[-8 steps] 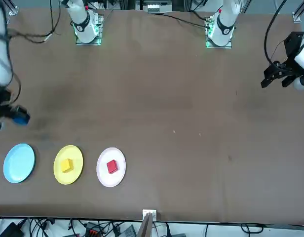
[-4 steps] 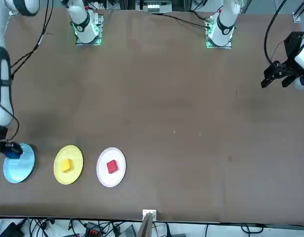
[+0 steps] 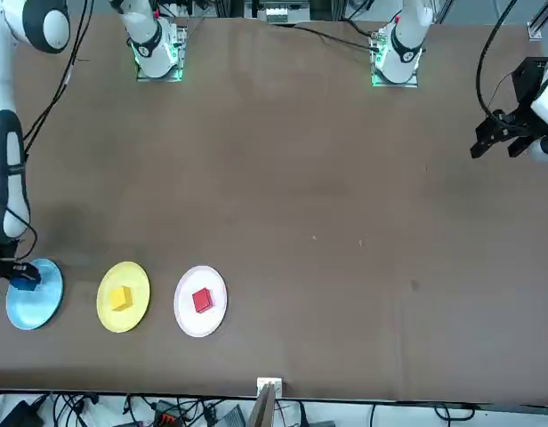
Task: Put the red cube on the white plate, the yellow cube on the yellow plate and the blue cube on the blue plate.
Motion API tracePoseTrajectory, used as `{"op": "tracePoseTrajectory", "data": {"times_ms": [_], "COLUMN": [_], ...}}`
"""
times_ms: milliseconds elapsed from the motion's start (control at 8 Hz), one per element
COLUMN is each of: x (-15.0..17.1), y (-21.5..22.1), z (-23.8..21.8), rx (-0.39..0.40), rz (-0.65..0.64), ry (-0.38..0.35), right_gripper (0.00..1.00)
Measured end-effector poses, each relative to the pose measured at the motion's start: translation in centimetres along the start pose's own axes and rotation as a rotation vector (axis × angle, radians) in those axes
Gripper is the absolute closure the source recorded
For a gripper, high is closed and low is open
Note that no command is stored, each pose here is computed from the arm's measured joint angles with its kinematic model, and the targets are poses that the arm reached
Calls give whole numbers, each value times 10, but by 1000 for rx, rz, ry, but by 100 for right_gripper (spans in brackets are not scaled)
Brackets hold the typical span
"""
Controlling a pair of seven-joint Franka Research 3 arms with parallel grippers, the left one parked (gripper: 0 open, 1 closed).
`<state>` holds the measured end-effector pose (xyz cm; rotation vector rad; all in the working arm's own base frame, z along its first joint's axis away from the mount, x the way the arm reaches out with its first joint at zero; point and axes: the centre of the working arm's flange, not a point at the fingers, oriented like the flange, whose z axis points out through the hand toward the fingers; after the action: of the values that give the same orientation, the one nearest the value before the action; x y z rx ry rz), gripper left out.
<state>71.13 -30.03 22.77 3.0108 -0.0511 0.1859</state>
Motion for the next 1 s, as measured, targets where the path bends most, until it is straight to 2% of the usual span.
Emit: {"op": "tracePoseTrajectory", "data": {"times_ms": [125,375,625,750,1000], "x": [-1,5,13,20,32], "y": [-3,-6,-9,-11,-34], "z": [6,2,-12,-33,-111], "rx": [5,-3,-10,-11,13], "rz": [-3,-8,-13,-19,-51], "ry": [-5,31,60,70,26], "right_gripper": [30,0,0,0,0]}}
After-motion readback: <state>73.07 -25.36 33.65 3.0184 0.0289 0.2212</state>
